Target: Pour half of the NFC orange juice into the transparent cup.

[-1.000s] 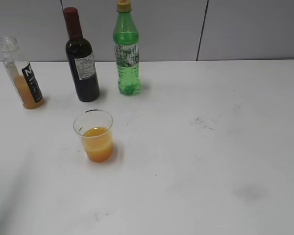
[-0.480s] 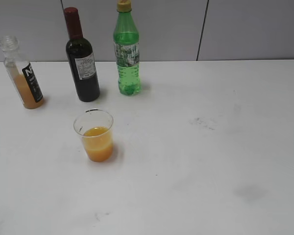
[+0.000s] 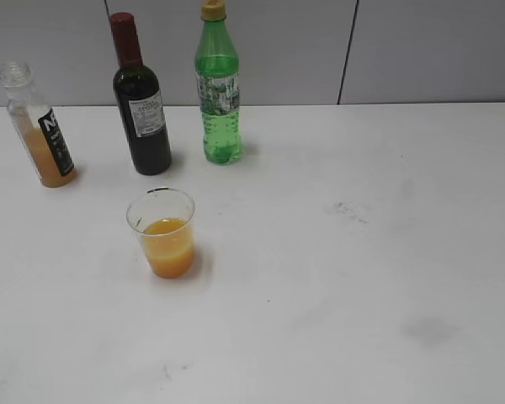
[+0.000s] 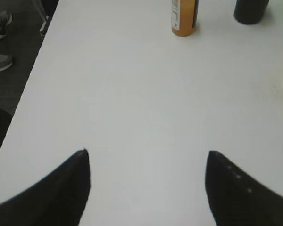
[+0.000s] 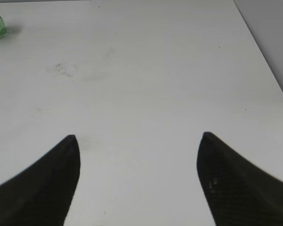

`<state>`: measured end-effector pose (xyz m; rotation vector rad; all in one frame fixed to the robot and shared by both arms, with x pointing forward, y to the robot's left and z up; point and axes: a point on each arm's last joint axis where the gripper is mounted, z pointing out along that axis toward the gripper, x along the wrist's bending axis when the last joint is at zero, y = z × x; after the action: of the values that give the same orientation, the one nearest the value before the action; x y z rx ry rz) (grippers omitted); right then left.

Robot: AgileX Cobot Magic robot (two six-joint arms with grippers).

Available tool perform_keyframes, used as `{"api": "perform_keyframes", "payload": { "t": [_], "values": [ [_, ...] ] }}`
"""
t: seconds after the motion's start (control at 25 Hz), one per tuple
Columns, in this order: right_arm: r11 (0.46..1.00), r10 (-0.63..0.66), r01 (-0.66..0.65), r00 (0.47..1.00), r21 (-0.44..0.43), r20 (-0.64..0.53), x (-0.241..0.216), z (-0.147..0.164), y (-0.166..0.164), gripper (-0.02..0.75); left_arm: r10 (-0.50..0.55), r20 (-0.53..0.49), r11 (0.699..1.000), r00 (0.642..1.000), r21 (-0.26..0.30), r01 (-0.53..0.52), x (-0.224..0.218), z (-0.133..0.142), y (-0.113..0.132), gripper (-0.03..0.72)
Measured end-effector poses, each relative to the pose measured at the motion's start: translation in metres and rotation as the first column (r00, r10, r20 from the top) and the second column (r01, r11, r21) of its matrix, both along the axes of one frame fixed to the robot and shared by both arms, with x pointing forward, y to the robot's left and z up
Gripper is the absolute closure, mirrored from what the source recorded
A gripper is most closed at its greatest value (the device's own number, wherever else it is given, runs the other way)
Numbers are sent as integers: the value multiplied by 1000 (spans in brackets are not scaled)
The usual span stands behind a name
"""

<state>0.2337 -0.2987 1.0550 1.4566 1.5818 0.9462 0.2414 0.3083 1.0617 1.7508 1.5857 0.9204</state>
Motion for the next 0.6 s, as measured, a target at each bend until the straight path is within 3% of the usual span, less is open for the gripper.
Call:
{"api": "perform_keyframes", "payload": {
  "t": [0.16,0.32,0.6],
  "values": [
    [1000,0,0,1000,0,0,0,0,0,148,17,78,999,997,-35,-14,-10,-12,0,104],
    [1000,0,0,1000,0,0,0,0,0,148,28,84,997,996,-72,-22,-9,-18,-1,104],
    [1000,0,0,1000,0,0,0,0,0,148,30,92,997,995,-77,-23,-9,-17,-1,104]
  ]
}}
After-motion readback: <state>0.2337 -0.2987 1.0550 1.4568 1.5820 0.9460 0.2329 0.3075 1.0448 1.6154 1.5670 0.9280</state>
